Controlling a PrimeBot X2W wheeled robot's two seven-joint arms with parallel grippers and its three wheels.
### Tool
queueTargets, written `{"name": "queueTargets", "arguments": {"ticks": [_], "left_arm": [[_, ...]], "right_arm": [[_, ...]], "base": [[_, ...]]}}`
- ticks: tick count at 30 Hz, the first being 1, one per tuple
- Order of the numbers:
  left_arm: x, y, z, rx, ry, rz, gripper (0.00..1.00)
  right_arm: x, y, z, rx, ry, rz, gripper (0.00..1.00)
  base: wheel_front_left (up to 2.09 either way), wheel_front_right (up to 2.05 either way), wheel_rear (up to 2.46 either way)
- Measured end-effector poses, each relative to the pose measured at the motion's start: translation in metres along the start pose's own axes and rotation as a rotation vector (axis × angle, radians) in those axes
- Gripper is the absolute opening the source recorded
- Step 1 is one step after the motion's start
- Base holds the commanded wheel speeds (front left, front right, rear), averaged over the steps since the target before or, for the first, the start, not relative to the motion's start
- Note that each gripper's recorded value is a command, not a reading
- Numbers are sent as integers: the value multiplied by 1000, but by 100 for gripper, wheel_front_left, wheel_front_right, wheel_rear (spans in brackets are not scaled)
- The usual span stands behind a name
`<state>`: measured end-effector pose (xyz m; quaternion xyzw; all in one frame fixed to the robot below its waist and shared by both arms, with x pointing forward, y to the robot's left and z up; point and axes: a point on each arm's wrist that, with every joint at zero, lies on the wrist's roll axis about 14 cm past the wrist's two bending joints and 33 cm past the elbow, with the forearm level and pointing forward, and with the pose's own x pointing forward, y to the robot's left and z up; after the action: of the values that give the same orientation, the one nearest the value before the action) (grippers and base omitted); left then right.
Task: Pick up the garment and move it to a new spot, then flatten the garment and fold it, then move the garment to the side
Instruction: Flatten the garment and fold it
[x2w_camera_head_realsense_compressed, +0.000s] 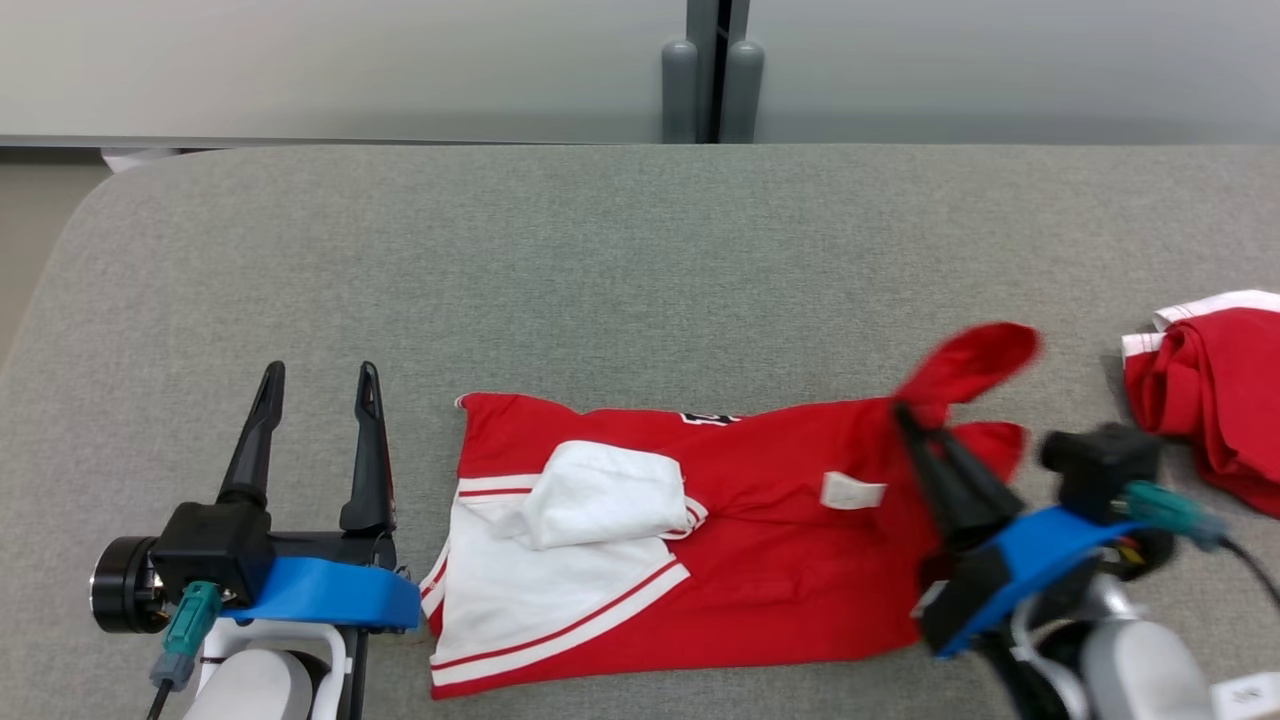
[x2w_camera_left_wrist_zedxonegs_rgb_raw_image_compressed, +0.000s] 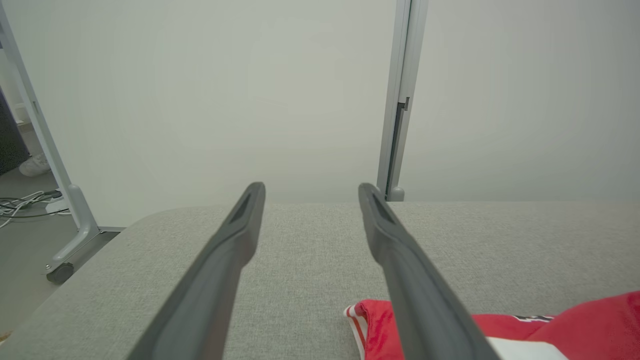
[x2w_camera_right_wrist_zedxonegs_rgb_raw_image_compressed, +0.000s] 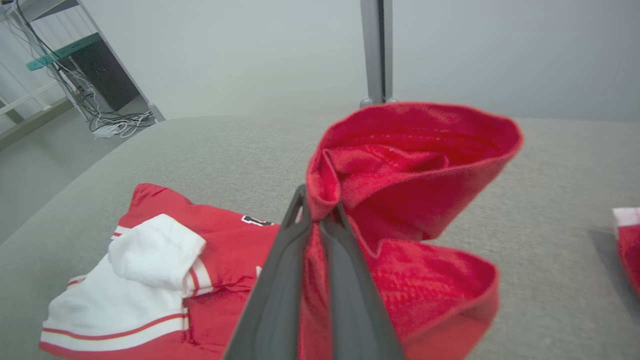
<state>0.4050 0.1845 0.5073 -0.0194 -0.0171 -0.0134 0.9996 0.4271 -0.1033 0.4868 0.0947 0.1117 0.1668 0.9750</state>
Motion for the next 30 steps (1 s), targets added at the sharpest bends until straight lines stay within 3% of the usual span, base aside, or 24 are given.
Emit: {"name": "queueTargets", "arguments": {"ticks": [3,11,15,20,21,22,23,30], "left_arm": [[-5,4,1,2,2,14,100],[-9,16,-3,-6,16,53,100],[-9,22,-10,-4,36,73,100],[-7,23,-18,-6,54,79,100],[-6,23,-19,-6,57,79,100],[-5,23,-21,-6,59,78,100],[-5,22,-22,-6,63,76,100],[2,16,-26,-6,67,54,100]], "right_arm": [[18,69,-5,30,30,189,0],[26,168,-49,120,154,482,0],[27,198,-65,159,192,578,0],[37,205,-76,177,210,603,0],[40,205,-74,180,192,604,38],[43,205,-71,181,176,604,95],[46,205,-65,188,149,605,100],[58,197,-10,204,-78,592,100]], "base": [[0,0,0],[0,0,0],[0,0,0],[0,0,0],[0,0,0],[0,0,0],[0,0,0],[0,0,0]]}}
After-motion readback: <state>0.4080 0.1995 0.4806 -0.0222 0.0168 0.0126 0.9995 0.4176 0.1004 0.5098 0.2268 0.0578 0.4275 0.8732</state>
